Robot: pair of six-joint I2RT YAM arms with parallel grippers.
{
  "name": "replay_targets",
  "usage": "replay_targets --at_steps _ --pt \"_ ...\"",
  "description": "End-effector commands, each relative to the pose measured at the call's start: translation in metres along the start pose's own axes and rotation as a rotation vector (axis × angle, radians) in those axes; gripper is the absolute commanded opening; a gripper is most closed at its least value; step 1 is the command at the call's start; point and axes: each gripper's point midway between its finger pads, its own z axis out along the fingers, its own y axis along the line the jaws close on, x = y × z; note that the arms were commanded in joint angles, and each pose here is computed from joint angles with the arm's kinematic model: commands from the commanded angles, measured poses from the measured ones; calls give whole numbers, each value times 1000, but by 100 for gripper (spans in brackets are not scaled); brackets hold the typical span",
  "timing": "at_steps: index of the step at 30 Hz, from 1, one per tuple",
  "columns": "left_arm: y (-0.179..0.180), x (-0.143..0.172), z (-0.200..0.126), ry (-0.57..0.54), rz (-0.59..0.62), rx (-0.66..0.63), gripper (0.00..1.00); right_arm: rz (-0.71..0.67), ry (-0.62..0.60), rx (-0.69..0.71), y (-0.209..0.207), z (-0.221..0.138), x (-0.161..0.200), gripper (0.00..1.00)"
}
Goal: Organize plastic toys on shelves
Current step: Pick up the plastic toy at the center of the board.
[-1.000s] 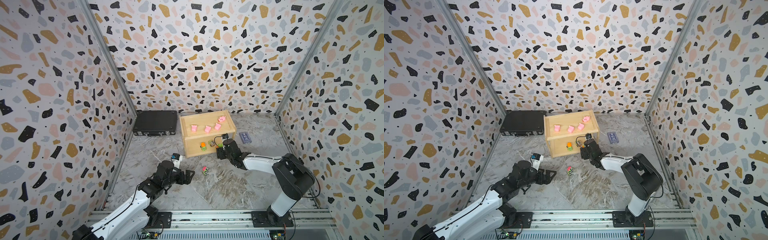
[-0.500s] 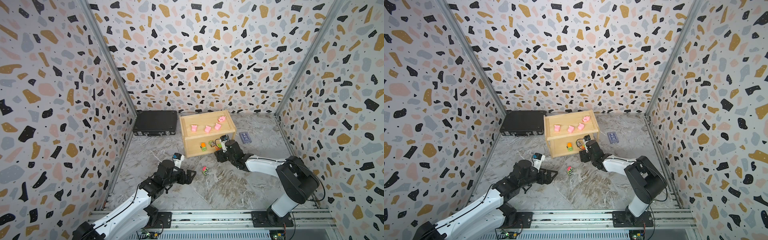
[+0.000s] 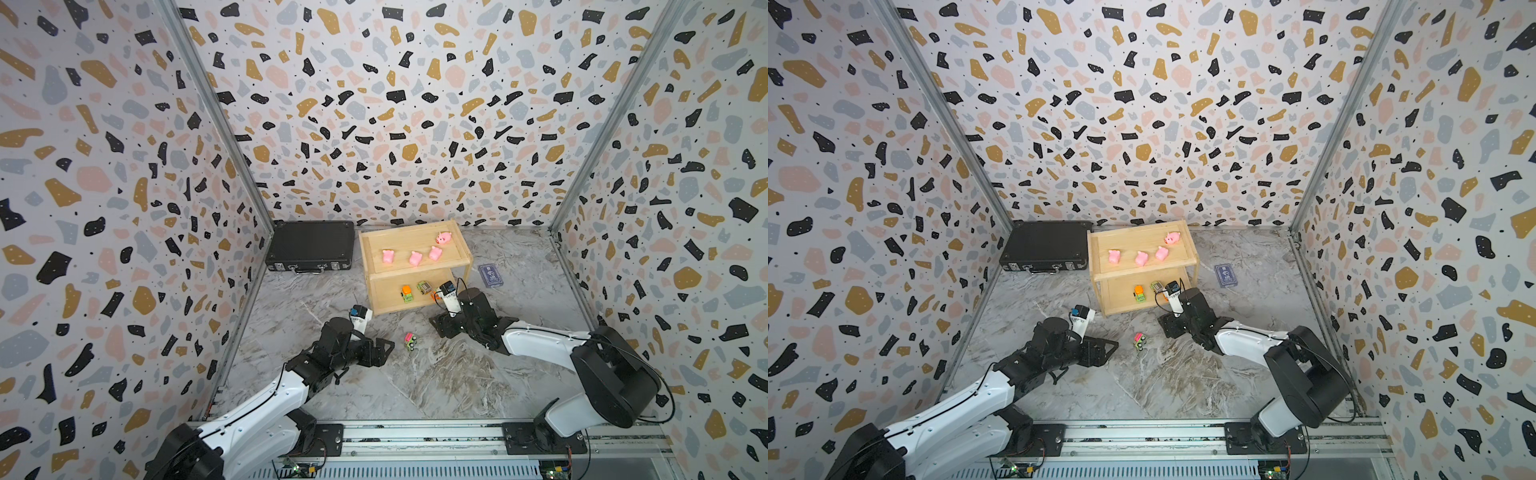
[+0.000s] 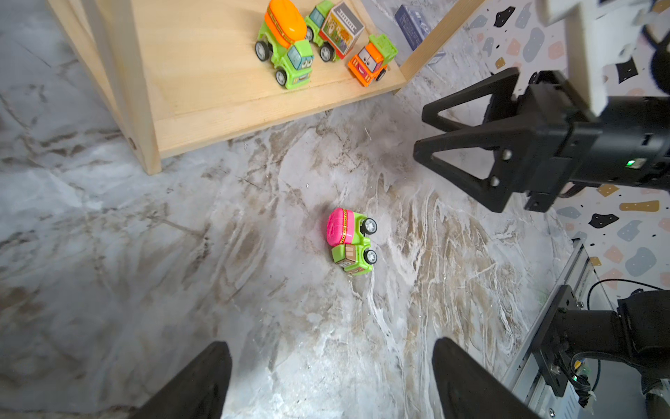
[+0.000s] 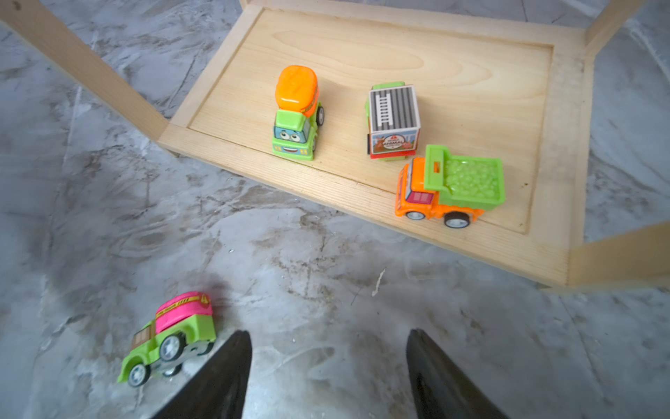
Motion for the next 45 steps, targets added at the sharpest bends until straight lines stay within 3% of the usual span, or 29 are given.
replay_targets --at_steps 1,8,15,26,30,39,45 --pt "-16 -18 5 -57 26 40 87 -29 17 -57 10 -14 3 71" --pt "-29 -14 27 -40 21 45 80 33 73 -249 45 -24 14 64" --pt "-42 -9 56 3 53 25 73 51 70 -187 37 -36 21 63" --pt "-25 4 90 48 108 -92 64 68 55 -143 30 -55 18 64" --pt "-26 5 98 67 128 -91 57 72 53 -137 28 -57 17 64" --pt "-23 11 110 115 142 -122 56 72 53 -119 24 -59 16 64" --pt "-18 13 115 138 140 -164 46 66 39 -109 22 -62 12 65"
